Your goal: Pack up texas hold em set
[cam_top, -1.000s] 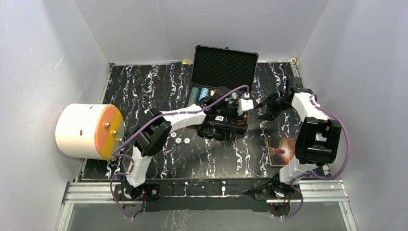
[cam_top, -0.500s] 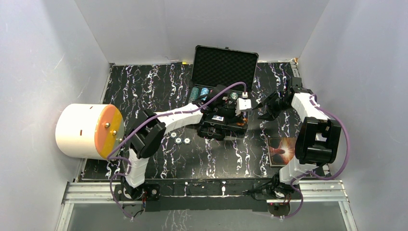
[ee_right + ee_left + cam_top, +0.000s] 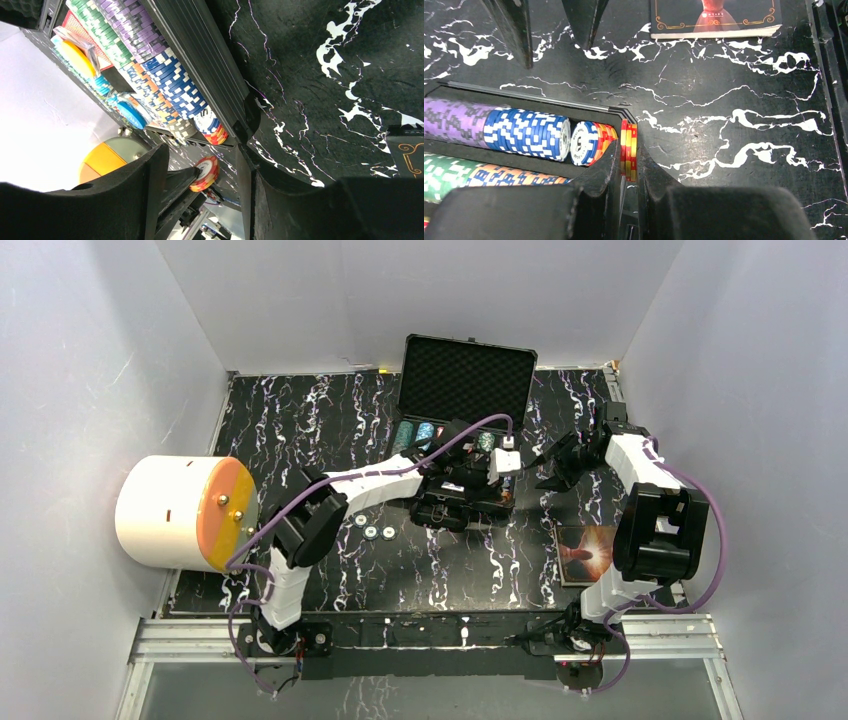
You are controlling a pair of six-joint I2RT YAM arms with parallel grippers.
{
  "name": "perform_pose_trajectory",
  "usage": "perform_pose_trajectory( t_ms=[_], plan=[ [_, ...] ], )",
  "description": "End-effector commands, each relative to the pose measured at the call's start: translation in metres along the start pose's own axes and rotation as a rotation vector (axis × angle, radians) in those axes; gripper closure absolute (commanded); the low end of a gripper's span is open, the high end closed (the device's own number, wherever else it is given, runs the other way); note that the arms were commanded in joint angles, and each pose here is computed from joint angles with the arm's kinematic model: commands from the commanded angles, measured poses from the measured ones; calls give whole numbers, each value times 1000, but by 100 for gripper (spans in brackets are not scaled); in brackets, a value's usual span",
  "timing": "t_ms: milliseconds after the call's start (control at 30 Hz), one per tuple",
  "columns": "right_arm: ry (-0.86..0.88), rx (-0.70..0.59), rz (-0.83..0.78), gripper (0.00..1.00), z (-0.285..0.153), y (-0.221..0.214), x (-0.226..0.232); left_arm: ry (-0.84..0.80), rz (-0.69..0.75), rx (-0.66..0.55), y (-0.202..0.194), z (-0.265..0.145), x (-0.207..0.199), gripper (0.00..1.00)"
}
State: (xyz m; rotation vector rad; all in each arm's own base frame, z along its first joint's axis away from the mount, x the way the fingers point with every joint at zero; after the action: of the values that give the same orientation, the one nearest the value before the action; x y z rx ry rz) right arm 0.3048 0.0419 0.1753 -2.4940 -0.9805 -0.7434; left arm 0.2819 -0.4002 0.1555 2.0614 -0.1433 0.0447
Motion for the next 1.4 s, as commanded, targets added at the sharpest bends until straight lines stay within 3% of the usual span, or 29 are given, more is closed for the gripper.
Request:
perform_pose_trajectory(
  t_ms=[0,367,667,733,933,1067,1267,1367],
  plan=[
    [31,-4,-22,40,-7,-3,3,-35,25,-19,7,2,1,100],
    [28,1,-17,40,-7,-4,3,129,45,60,-1,6,24,100],
    [20,14,-10,40,-4,-3,1,173,110,72,-2,7,33,100],
    [19,13,-7,40,-3,-3,1,186,132,77,-2,8,35,95],
    [15,18,-6,40,-2,-3,1,188,142,84,-4,6,34,67],
    [13,15,-9,40,-2,-2,1,202,119,51,5,1,32,55],
    [3,-8,-50,40,-5,0,4,261,71,-38,32,-16,30,52],
    [-8,-45,-119,38,-12,0,14,364,-12,-92,45,-36,35,48]
  ],
)
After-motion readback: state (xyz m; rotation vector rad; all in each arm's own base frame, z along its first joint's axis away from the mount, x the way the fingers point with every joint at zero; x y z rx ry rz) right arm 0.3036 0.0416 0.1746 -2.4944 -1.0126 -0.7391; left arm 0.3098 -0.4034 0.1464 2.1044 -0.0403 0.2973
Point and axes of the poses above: each gripper's point midway between its finger pads, its own z axis out along the fingers, its own x axis along the line the jaws close on, y = z × x, the point moved 8 cm from there along -z, back along the fingers, and after that the axes turned 3 degrees about z, right-handed, at the moved point
